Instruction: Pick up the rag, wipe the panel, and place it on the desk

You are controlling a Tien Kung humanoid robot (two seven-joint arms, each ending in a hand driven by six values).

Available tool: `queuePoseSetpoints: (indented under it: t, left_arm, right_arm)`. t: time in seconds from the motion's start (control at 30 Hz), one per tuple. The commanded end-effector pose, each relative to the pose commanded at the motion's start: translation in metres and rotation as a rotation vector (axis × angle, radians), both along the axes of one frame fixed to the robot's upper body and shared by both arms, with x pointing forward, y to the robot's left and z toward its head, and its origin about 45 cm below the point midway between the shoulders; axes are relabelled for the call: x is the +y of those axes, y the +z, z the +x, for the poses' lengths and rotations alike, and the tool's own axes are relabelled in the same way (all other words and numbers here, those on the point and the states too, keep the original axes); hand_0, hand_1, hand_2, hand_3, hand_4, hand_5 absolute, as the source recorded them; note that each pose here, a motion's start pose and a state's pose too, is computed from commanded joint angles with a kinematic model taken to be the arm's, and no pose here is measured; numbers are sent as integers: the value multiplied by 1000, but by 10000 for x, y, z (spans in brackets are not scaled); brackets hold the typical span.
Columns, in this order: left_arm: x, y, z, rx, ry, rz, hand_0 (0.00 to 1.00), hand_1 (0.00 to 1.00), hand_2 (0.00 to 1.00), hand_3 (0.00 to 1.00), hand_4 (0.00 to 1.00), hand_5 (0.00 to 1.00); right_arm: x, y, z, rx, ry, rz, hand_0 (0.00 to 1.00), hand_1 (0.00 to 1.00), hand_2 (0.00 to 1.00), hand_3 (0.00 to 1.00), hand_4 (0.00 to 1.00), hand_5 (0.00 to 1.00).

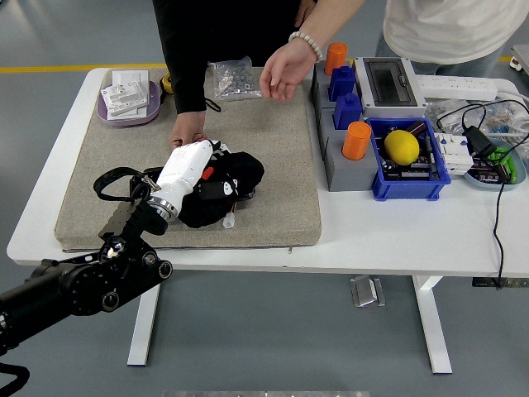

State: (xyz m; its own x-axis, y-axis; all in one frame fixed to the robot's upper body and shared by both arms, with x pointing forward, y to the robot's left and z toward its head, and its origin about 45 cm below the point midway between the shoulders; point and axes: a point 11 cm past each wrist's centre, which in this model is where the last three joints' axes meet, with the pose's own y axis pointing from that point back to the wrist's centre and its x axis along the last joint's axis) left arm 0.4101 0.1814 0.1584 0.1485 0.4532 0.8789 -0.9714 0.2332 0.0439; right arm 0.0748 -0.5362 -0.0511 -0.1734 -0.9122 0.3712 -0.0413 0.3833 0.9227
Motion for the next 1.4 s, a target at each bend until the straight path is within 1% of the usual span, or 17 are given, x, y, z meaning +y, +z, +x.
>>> queuePoseSetpoints:
  t: [0.1, 0.2, 0.5, 0.77, 0.97, 1.2, 1.27, 1.4]
  left_arm:
    - [-58, -16, -26, 4, -24, 14, 223, 170, 489, 435, 252, 2]
    - [-63, -21, -28, 6, -25, 14, 223, 171, 489, 436, 252, 2]
    - [51, -36, 4, 6, 19, 7, 223, 172, 489, 437, 255, 2]
    - [200, -71, 5, 2, 54, 16, 222, 172, 489, 436, 260, 2]
    - [386, -100, 5, 3, 94, 27, 222, 173, 490, 438, 259, 2]
    - [626, -104, 7, -1, 145, 32, 221, 173, 490, 438, 260, 2]
    - [705, -108, -2, -3, 160, 34, 221, 173, 490, 438, 260, 2]
    - [875, -155, -48, 3, 183, 58, 220, 174, 490, 439, 263, 2]
  right_arm:
    - [-1, 2, 6, -1, 0, -1, 720, 656, 686, 589, 962, 579]
    - [7, -2, 11, -2, 2, 0, 719, 656, 686, 589, 962, 580]
    - [15, -11, -8, 0, -3, 1, 718, 655, 686, 588, 962, 580]
    - [29, -22, -14, -2, -5, 3, 718, 656, 686, 588, 962, 580]
    - [48, -38, -39, -1, -9, 5, 717, 656, 686, 588, 962, 580]
    - [66, -53, -61, 0, -12, 7, 717, 656, 686, 588, 962, 580]
    - [67, -55, -64, -1, -13, 7, 717, 656, 686, 588, 962, 580]
    - [58, -52, -78, -2, -18, 6, 717, 656, 686, 588, 962, 580]
